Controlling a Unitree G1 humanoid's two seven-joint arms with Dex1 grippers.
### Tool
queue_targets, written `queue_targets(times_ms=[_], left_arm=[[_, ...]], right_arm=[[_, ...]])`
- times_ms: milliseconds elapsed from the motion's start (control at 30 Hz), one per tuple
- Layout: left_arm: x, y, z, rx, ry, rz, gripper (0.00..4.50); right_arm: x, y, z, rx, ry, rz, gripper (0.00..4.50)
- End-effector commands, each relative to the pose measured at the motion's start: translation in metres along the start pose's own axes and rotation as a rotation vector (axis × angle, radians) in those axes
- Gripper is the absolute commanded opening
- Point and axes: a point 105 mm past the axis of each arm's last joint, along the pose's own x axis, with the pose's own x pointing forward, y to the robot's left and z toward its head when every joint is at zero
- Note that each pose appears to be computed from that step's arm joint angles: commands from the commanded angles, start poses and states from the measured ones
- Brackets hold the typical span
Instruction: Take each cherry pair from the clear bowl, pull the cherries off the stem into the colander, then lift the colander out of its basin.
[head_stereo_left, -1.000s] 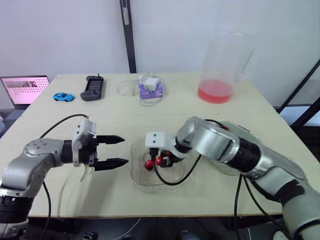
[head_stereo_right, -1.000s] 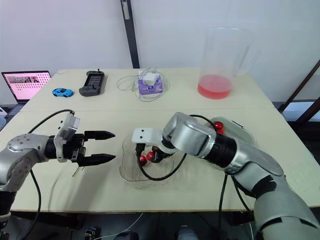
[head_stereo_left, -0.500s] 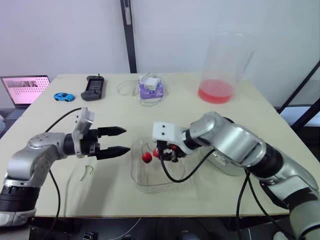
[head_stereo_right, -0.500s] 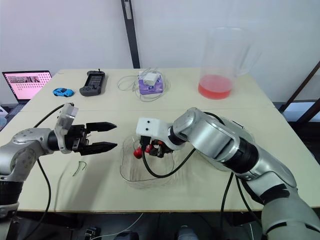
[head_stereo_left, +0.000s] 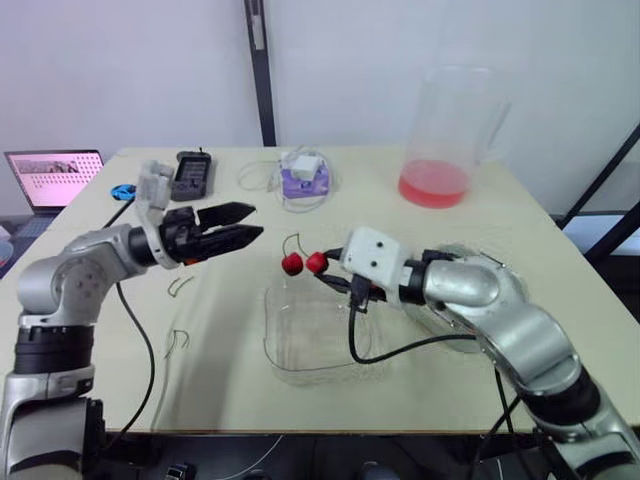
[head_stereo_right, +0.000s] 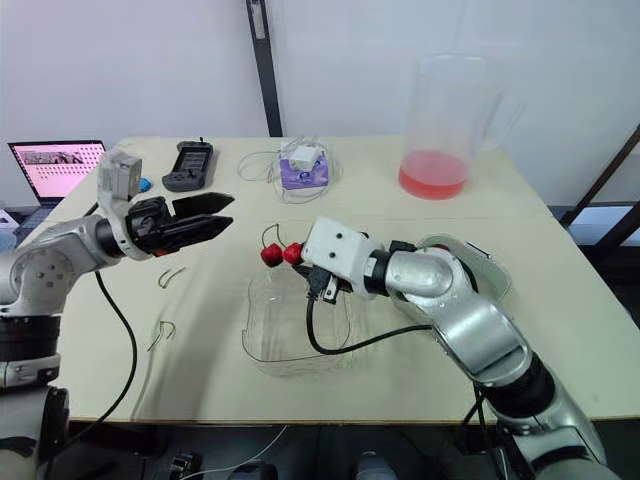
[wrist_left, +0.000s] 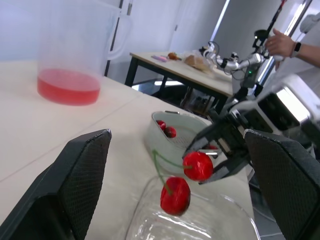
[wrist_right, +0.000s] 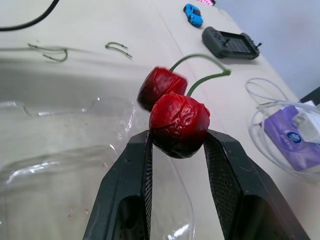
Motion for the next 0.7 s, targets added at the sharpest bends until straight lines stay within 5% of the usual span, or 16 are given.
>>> queue_targets(times_ms=[33, 233, 467, 700], left_arm=[[0.004, -0.003, 0.014, 0.024, -0.026, -0.023, 4.5], [0.013, -0.004, 0.014, 0.021, -0.027, -0.052, 4.5], [0.01, -0.002, 0.014, 0.021, -0.025, -0.047, 4.5], [-0.002, -0.005, -0.009, 0.085, 0.081, -0.044, 4.5]], right_arm=[[-0.011, -0.012, 0.012, -0.183, -0.055, -0.153, 1.57], [-0.019, -0.006, -0.003, -0.344, -0.049, -0.273, 1.57], [-0.017, -0.003, 0.003, -0.301, -0.098, -0.273, 1.57], [-0.013, 0.012, 0.019, 0.195, -0.127, 0.079, 1.57]])
